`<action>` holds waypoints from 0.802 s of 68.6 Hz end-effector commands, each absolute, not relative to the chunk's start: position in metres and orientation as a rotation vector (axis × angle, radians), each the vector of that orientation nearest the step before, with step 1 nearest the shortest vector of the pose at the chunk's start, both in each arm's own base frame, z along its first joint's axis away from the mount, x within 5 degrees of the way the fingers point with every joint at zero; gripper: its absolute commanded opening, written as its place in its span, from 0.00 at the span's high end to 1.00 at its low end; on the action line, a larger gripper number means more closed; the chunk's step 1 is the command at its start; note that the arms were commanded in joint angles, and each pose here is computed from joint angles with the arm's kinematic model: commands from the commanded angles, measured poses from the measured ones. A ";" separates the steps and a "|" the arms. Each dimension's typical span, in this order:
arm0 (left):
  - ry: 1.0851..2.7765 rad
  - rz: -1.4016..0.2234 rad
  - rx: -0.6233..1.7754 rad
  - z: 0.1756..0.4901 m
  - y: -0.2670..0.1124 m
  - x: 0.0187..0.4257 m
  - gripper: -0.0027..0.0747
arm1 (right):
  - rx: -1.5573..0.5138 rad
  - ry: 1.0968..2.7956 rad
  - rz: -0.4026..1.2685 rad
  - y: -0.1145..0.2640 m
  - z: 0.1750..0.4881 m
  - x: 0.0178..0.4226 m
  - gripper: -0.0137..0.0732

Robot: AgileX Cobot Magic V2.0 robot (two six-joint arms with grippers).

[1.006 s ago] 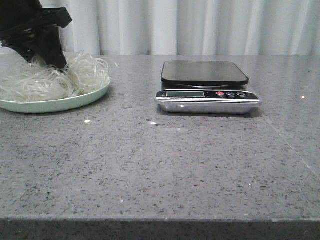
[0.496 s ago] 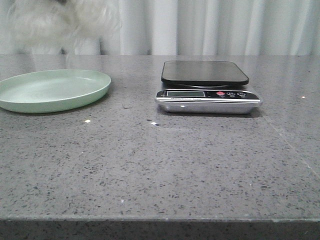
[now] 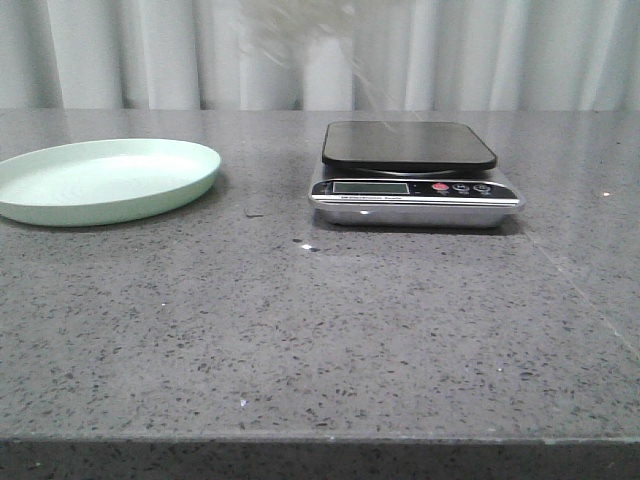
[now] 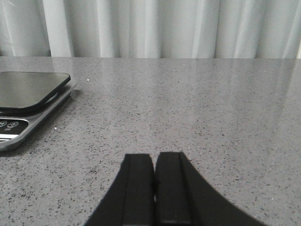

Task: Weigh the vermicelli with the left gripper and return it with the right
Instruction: 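Lift the vermicelli with the left gripper and carry it over the scale, then lower the vermicelli onto the scale pan and open the left gripper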

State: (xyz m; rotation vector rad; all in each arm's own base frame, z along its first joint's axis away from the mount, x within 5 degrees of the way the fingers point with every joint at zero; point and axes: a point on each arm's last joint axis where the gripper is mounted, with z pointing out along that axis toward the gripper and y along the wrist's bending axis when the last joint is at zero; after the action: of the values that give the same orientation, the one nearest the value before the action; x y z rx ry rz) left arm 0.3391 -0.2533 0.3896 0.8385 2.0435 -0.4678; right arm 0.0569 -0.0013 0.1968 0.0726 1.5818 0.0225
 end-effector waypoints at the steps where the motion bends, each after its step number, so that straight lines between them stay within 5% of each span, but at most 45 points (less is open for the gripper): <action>1: 1.851 -0.517 0.779 0.421 -0.267 0.333 0.78 | 0.070 1.476 0.008 -0.002 0.208 0.055 0.67; 42: 1.978 -0.462 0.865 0.352 -0.300 0.365 0.78 | 0.070 1.476 0.008 -0.002 0.208 0.055 0.67; 55: 1.979 -0.459 0.861 0.352 -0.299 0.366 0.65 | 0.070 1.476 0.008 -0.002 0.208 0.055 0.67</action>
State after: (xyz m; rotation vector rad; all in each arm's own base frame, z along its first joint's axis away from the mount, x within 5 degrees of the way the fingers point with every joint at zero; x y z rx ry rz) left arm 0.3719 -0.3039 0.3077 0.9312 2.1191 -0.4221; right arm 0.0569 -0.0013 0.1968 0.0726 1.5818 0.0225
